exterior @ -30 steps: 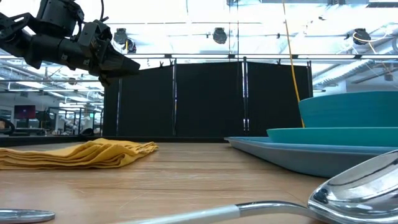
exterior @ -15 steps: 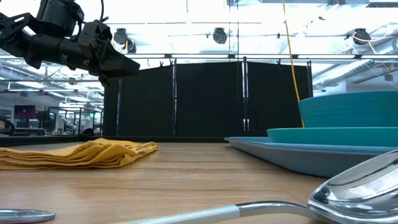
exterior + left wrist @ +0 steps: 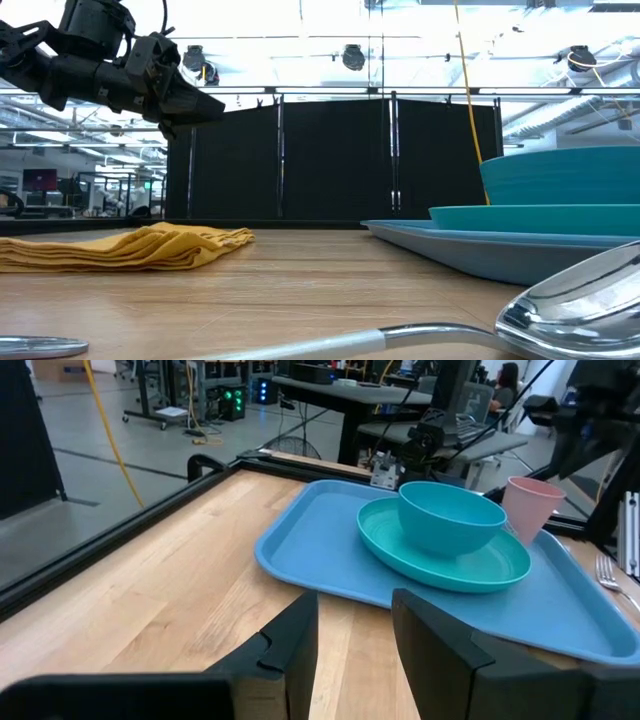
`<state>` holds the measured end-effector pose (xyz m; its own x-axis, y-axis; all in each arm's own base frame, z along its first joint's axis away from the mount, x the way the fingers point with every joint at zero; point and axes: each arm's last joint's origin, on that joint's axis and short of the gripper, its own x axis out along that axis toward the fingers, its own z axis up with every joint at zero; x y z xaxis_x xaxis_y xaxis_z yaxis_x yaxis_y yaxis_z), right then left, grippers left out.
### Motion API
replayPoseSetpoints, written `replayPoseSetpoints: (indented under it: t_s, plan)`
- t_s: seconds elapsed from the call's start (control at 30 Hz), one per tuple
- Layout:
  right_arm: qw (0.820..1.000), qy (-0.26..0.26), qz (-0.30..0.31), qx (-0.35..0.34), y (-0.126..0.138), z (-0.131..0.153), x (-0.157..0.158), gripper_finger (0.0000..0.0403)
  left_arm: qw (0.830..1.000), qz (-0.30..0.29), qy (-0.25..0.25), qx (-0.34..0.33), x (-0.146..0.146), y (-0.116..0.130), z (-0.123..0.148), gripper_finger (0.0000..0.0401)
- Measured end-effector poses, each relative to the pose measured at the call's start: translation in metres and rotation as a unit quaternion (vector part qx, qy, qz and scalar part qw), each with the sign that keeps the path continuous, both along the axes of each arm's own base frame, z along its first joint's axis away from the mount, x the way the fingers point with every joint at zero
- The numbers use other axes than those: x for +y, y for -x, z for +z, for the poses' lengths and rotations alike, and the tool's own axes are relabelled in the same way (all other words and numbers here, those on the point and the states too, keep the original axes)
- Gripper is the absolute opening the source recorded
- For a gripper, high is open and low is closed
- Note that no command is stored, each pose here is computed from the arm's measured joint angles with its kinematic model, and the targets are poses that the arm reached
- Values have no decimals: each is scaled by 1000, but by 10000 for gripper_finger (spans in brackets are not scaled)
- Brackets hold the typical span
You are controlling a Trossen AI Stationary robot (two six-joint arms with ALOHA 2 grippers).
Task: Set up tray
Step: Put the yellow napkin on the tray to the left of the blue plate
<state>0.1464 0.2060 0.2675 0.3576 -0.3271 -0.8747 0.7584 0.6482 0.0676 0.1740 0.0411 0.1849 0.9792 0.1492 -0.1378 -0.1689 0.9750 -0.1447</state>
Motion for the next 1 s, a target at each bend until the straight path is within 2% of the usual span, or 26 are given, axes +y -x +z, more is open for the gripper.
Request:
replayPoseSetpoints:
  t_s: [0.2, 0.4, 0.47, 0.57, 0.67, 0.77, 0.9, 1.0]
  plan:
    - [996, 43, 34, -69, -5, 3, 0, 49, 1000, 1, 6, 2, 0, 0, -1, 134]
    - [984, 97, 80, -127, -20, 6, -2, 49, 999, 15, 43, -7, 1, 0, 0, 134]
    - [974, 126, 108, -155, -29, 9, 0, 49, 998, 18, 65, -10, 0, 0, 0, 134]
    - [948, 192, 161, -197, -44, 14, 4, 49, 994, 18, 103, -8, 0, 0, -2, 134]
    - [917, 264, 195, -226, -60, 23, 8, 49, 993, -4, 119, 6, -1, 0, -4, 134]
    - [895, 311, 225, -230, -76, 31, 9, 49, 988, -29, 152, 28, -4, 1, -8, 134]
    - [877, 350, 242, -222, -95, 40, 3, 49, 985, -43, 154, 59, -14, 1, -14, 134]
    - [876, 366, 234, -210, -105, 42, -7, 50, 989, -29, 135, 60, -22, -1, -14, 134]
